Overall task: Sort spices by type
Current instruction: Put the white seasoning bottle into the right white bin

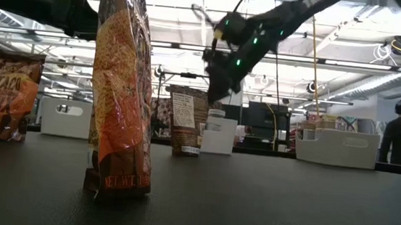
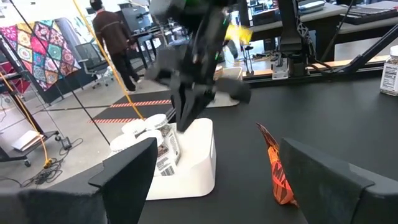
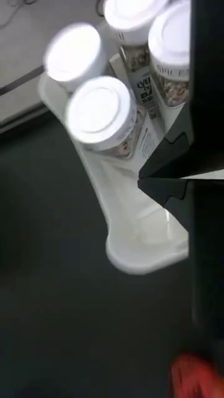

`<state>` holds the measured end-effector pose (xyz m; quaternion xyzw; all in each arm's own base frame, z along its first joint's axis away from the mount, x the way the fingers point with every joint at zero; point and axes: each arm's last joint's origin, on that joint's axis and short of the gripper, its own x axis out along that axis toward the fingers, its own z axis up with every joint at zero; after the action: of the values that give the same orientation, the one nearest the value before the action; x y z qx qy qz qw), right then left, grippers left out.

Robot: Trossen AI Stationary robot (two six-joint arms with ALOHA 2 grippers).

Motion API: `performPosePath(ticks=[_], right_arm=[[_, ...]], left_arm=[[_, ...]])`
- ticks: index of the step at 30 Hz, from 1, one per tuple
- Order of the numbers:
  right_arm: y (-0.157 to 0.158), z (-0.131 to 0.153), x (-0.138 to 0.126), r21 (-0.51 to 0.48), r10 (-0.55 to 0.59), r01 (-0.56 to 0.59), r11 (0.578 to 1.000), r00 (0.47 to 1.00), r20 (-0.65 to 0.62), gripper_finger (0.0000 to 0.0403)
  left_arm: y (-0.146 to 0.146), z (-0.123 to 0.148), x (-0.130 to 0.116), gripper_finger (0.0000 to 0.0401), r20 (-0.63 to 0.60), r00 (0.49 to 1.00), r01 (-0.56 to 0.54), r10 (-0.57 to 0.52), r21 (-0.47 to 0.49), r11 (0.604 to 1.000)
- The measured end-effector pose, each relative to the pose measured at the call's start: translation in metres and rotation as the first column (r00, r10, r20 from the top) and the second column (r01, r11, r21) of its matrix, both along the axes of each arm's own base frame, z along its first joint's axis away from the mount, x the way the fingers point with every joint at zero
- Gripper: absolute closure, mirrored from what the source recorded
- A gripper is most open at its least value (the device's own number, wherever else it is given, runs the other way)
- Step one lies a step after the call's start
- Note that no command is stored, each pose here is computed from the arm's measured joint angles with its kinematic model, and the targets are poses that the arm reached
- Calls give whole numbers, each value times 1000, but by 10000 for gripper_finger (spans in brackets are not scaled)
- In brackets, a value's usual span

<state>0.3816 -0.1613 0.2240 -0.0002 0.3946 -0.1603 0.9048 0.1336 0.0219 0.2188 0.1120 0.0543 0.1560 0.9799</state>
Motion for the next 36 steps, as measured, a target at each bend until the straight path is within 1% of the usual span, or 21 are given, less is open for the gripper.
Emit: performPosePath(ticks=[4,7,9,11,13,16,18,20,22,23,25,26,27,28,30,32,34,36], right_arm=[[22,32,-10,23,3,-4,1000,999,39,402],[43,57,-22,60,4,-8,998,998,66,402],[62,72,-31,101,3,-11,995,997,79,402],[80,88,-38,160,17,-36,986,992,122,402],[99,102,-45,236,28,-70,969,984,174,402],[128,117,-53,362,54,-137,922,972,228,403],[147,121,-56,465,57,-159,871,972,226,403],[165,121,-58,583,58,-165,796,978,199,403],[183,119,-60,701,51,-136,700,989,142,403],[191,117,-62,756,40,-101,647,994,99,403],[206,113,-65,844,22,-2,537,1000,-11,403],[213,110,-68,870,12,65,489,997,-81,403],[218,108,-71,884,0,139,447,988,-155,403],[223,106,-74,887,-12,201,415,976,-215,403],[230,103,-81,873,-45,323,364,943,-330,403],[235,100,-89,840,-60,442,314,892,-448,403],[240,98,-96,801,-44,541,255,834,-550,403],[246,96,-104,747,-7,628,217,766,-642,403]], left_arm=[[0,0,0,63,3,1000,16,-16,-1,1000],[-1,0,0,63,3,999,36,-36,-2,999],[-2,0,0,63,4,998,56,-56,-3,998],[-2,0,1,63,5,997,74,-74,0,997],[-3,1,1,63,11,995,100,-100,12,995],[-4,3,1,63,30,991,133,-133,17,991],[-4,4,1,63,33,988,150,-150,17,989],[-4,4,1,63,35,987,153,-154,18,988],[-4,4,1,63,37,987,153,-154,21,988],[-4,4,1,63,38,987,153,-154,22,988],[-4,4,1,63,37,987,153,-154,23,988],[-4,4,1,63,37,987,154,-155,24,988],[-4,4,1,63,37,987,153,-154,24,988],[-4,4,2,63,35,987,153,-154,24,988],[-4,4,2,63,31,987,155,-155,23,988],[-4,3,3,63,23,986,164,-164,20,986],[-5,2,4,63,17,984,176,-176,17,984],[-5,1,5,63,14,984,178,-178,16,984]])
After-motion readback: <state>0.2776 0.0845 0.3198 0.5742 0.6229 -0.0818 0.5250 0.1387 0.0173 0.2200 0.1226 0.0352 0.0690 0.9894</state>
